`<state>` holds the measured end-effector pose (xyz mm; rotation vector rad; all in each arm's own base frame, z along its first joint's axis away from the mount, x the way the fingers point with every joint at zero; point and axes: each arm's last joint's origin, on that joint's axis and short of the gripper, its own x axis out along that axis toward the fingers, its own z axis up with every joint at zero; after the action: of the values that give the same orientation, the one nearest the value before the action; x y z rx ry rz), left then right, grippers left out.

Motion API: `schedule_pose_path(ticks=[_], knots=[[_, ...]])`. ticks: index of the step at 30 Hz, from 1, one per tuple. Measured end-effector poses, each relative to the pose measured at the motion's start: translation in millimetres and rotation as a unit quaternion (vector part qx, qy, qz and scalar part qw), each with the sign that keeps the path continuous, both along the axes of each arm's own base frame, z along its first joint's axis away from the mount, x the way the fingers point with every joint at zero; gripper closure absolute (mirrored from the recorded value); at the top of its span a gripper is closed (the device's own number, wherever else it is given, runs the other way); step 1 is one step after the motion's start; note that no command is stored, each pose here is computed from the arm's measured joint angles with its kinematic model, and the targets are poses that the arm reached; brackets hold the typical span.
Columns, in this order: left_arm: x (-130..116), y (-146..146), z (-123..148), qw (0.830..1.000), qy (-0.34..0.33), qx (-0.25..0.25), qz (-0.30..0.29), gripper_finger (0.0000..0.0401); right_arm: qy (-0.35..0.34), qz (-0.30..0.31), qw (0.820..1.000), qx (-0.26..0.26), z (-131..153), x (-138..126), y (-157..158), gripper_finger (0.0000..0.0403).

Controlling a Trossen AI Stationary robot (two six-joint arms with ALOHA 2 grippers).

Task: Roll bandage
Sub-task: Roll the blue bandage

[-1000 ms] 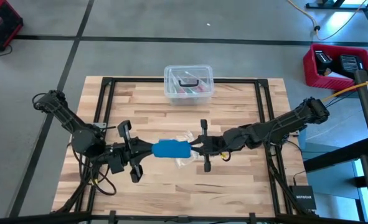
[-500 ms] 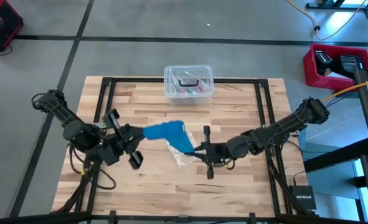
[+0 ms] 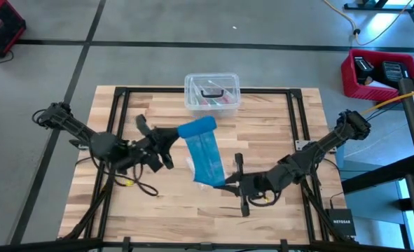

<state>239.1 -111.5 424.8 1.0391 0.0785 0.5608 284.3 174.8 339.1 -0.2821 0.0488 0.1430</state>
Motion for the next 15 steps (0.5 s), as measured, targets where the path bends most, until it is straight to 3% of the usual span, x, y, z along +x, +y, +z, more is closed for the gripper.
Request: schedule_pose_path(ticks=[7, 15], knots=[[5, -1, -28, 0.996, 0.080, -0.041, 0.021, 0.0400, -0.035, -0.005, 0.999, -0.009, 7, -9, 13, 0.0401], [17, -1, -48, 0.991, 0.108, -0.071, 0.035, 0.0400, -0.095, 0.002, 0.995, -0.038, 27, -9, 13, 0.0401]])
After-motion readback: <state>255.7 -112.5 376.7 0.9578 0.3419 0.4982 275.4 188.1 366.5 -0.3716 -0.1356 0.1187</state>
